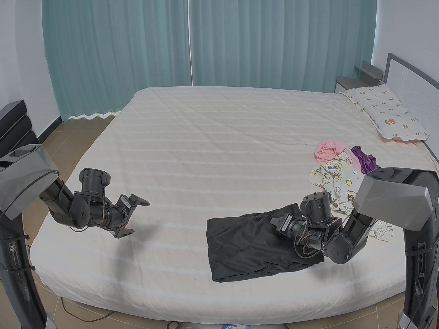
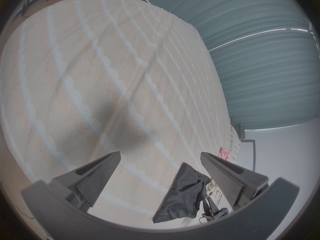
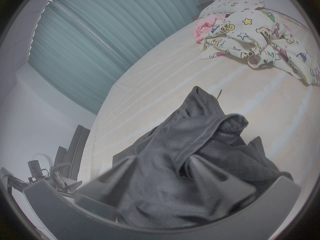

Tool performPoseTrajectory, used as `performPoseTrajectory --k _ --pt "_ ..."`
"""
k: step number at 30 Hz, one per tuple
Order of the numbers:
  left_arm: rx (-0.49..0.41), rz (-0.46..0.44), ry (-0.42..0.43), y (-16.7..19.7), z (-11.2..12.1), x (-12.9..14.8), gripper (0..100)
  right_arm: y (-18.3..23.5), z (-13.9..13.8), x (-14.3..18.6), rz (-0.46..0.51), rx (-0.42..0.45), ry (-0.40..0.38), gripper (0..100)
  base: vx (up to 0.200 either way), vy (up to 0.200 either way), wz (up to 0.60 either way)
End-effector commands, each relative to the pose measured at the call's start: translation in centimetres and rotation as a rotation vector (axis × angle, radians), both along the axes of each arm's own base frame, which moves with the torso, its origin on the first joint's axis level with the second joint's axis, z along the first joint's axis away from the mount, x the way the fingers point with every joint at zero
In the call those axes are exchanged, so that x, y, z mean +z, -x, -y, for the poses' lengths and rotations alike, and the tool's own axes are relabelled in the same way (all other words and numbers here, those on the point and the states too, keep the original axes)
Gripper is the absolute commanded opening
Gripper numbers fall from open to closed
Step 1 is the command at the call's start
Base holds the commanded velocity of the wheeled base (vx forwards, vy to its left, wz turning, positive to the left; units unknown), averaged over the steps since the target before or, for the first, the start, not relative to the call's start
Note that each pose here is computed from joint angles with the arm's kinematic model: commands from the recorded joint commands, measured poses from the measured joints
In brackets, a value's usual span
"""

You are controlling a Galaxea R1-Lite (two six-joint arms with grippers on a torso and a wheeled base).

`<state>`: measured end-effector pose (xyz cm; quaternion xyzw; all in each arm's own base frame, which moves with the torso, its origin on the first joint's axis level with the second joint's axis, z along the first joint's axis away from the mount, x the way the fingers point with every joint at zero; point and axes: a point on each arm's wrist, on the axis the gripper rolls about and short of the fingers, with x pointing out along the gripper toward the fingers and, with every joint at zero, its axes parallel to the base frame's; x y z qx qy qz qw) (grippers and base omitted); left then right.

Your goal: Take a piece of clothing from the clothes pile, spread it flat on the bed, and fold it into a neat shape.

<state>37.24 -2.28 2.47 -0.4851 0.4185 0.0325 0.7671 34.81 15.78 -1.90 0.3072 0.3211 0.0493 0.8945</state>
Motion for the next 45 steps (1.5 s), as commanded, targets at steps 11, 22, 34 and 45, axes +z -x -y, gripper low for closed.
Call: performPoseTrajectory --k 11,22,34,45 --pt "0.007 0.000 -0.007 -0.1 0.0 -0.1 100 -3.5 3.9 1.1 0.065 -0.124 -0.018 0 0.000 0.000 0.00" --pt "0.007 0.000 -0.007 -0.1 0.0 -0.1 100 -5.9 5.8 -0.8 0.073 -0.174 -0.034 0 0.000 0.000 0.00" --pt "0.007 0.000 -0.007 -0.1 0.0 -0.1 100 -6.5 7.5 -1.7 0.059 -0.210 -0.034 100 0.000 0.000 0.00" --pt "0.007 0.001 -0.007 -0.1 0.0 0.0 100 -3.3 9.1 0.8 0.034 -0.149 -0.062 100 0.000 0.000 0.00"
